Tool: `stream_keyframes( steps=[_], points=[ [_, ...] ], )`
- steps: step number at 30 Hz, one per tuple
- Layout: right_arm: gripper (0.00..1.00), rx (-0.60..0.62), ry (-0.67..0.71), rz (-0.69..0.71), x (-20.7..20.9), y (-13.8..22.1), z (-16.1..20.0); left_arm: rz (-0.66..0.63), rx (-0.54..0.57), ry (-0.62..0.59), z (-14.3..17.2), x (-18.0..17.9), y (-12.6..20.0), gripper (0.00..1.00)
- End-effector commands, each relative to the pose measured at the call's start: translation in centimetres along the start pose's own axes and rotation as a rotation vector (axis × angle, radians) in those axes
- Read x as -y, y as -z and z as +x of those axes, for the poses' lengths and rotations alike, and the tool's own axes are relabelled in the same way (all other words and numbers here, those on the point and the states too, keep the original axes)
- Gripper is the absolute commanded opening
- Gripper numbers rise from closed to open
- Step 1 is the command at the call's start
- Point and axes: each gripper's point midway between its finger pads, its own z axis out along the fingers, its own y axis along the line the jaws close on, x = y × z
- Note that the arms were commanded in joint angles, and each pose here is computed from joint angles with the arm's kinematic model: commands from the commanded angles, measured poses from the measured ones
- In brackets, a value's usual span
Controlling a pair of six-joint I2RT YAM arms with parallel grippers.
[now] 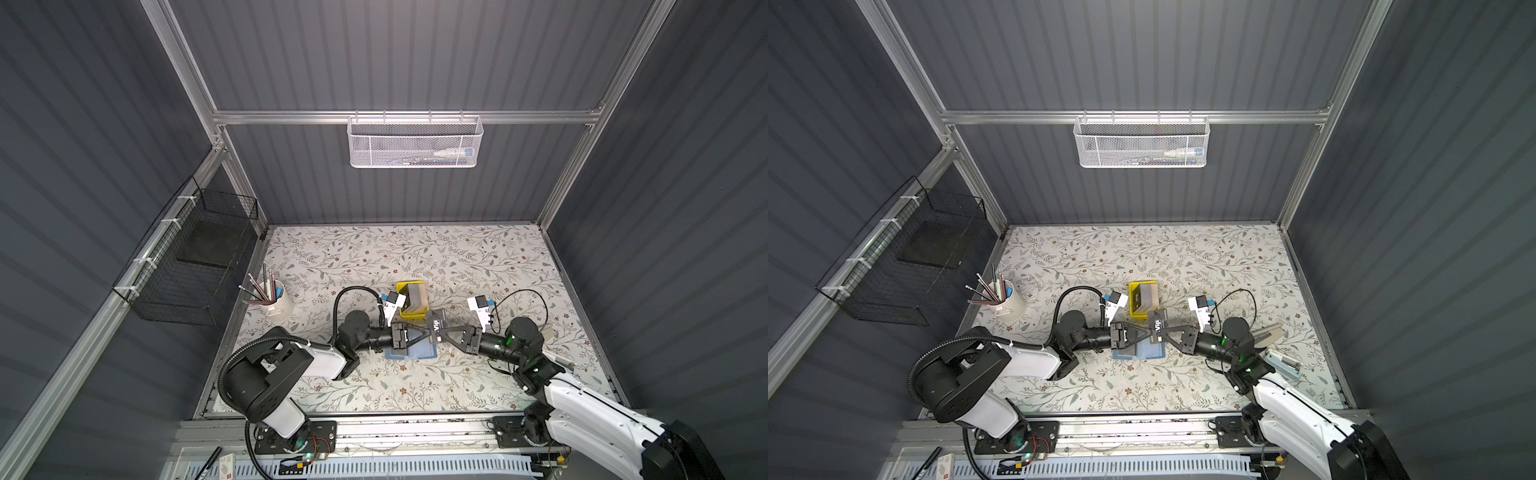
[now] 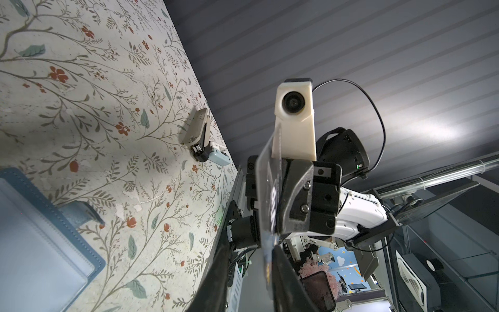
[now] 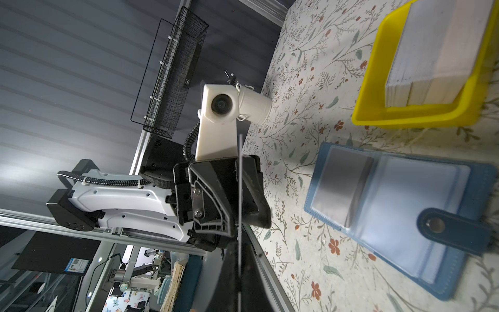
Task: Insert credit cards into a card holder
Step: Insert the credit card into the card slot.
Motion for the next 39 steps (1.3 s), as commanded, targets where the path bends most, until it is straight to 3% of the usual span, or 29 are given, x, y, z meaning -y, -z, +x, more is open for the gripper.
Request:
stream_keyframes(
  steps=[1, 14, 26, 29, 39],
  points=[
    [0.04, 0.005, 0.017, -0.037, -0.8, 0.0, -0.3, 0.066, 0.013, -0.026, -0.8, 1.8, -0.6, 0.25],
    [0.04, 0.02, 0.003, -0.047, -0.6, -0.1, -0.4, 0.107, 0.024, -0.028, -1.2, 2.7, -1.0, 0.18],
    [0.1, 0.032, -0.016, -0.03, 0.2, -0.2, -0.3, 0.097, 0.065, -0.021, -1.6, 2.4, -0.9, 0.05],
    [0.18, 0.049, -0.018, -0.007, 0.8, -0.3, -0.4, 0.049, 0.06, -0.016, -1.5, 1.5, -0.9, 0.02],
    [0.24, 0.052, 0.014, 0.222, 4.3, -0.3, 0.8, -0.232, 0.026, -0.006, -0.6, -3.3, 0.0, 0.0]
  ],
)
